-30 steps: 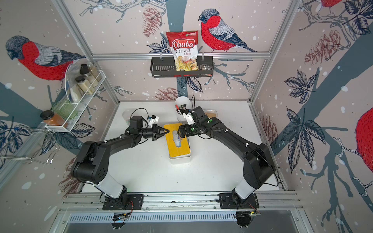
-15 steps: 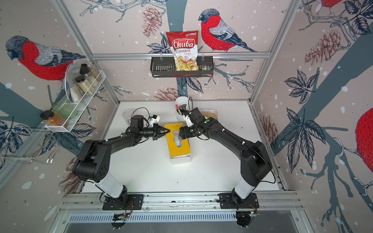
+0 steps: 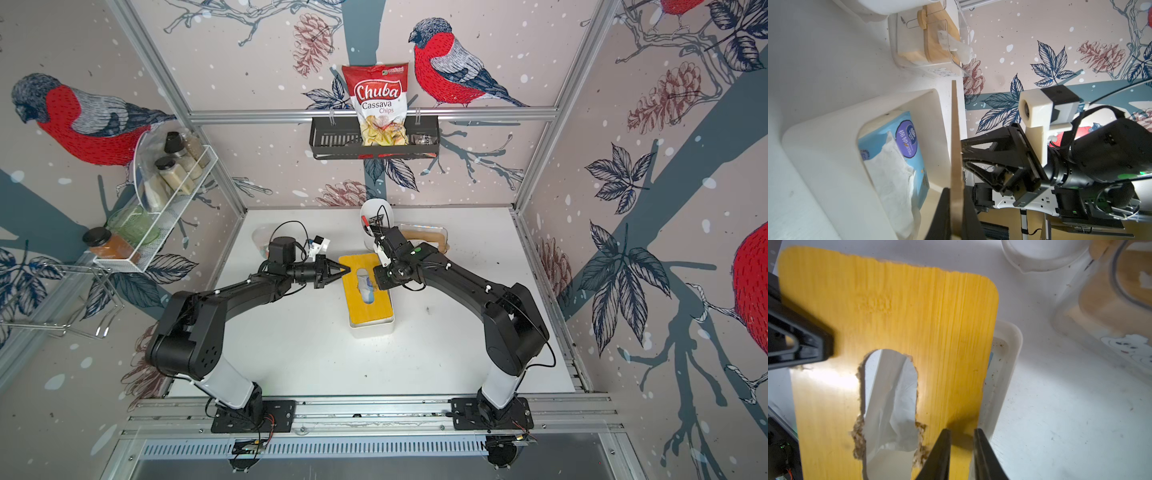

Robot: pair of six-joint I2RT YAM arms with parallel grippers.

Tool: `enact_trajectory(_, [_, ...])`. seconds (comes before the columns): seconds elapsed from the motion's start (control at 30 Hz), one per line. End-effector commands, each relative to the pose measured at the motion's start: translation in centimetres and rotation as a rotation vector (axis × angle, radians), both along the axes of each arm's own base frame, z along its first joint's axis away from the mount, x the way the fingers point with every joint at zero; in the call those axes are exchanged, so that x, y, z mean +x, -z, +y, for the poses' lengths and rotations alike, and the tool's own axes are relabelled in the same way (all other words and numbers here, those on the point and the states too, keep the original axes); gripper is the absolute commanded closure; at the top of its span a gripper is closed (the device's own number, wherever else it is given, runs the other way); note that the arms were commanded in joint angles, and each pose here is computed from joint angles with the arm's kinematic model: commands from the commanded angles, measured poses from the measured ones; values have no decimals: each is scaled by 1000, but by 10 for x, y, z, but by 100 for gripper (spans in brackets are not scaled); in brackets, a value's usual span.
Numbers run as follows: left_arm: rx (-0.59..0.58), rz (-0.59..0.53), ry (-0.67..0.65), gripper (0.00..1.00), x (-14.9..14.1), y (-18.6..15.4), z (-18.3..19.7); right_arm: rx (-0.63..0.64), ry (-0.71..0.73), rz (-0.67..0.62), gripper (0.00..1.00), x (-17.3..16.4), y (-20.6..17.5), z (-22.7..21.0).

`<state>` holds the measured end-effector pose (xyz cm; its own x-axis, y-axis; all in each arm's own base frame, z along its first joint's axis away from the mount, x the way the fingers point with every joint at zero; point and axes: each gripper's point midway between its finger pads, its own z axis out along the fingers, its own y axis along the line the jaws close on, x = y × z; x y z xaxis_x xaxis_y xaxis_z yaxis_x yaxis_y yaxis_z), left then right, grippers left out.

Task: Put the tissue paper into the tissue box
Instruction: Open the lid of the tissue box.

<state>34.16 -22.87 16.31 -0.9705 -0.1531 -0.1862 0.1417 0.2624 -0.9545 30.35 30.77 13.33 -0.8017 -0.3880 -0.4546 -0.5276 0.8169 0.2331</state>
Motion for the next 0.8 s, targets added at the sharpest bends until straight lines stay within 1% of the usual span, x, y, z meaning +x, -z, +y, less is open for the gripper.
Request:
enact_trajectory(0.0, [-24,-40,33,100,-4,-10,-3,-13,-4,22,80,-6,2,-9])
enact_trajectory(0.1, [-25,-48,29,100,-3,-13,-3,14,9,24,80,-5,-3,-14])
enact_trajectory(0.23, [-26,-52,22,100,-2,-15,-3,103,13,31,71,-5,-18,-16])
enact_trajectory(0.33, [-31,-58,16,100,-1,-19,-3,186,-6,36,61,-9,-29,-15])
enact_trajectory(0.4, [-34,-61,15,100,-1,-21,-3,217,-29,36,53,-13,-33,-11])
enact_trajectory(0.5, [-50,-65,13,100,-2,-27,-3,204,35,44,36,-6,-28,-22])
enact_trajectory(0.53, [-63,-71,13,100,-2,-30,-3,215,64,53,33,-3,-28,-29])
enact_trajectory(0.57, [-77,-69,14,100,-4,-32,-4,247,73,68,30,-3,-30,-33])
enact_trajectory(0.67, [-127,-39,30,100,-9,-36,-4,406,45,109,21,-16,-42,-31])
enact_trajectory(0.7, [-157,-52,35,100,-9,-42,-5,444,28,127,19,-21,-43,-28])
enact_trajectory(0.77, [-213,-51,40,100,-12,-51,-5,497,-7,174,18,-29,-44,-20])
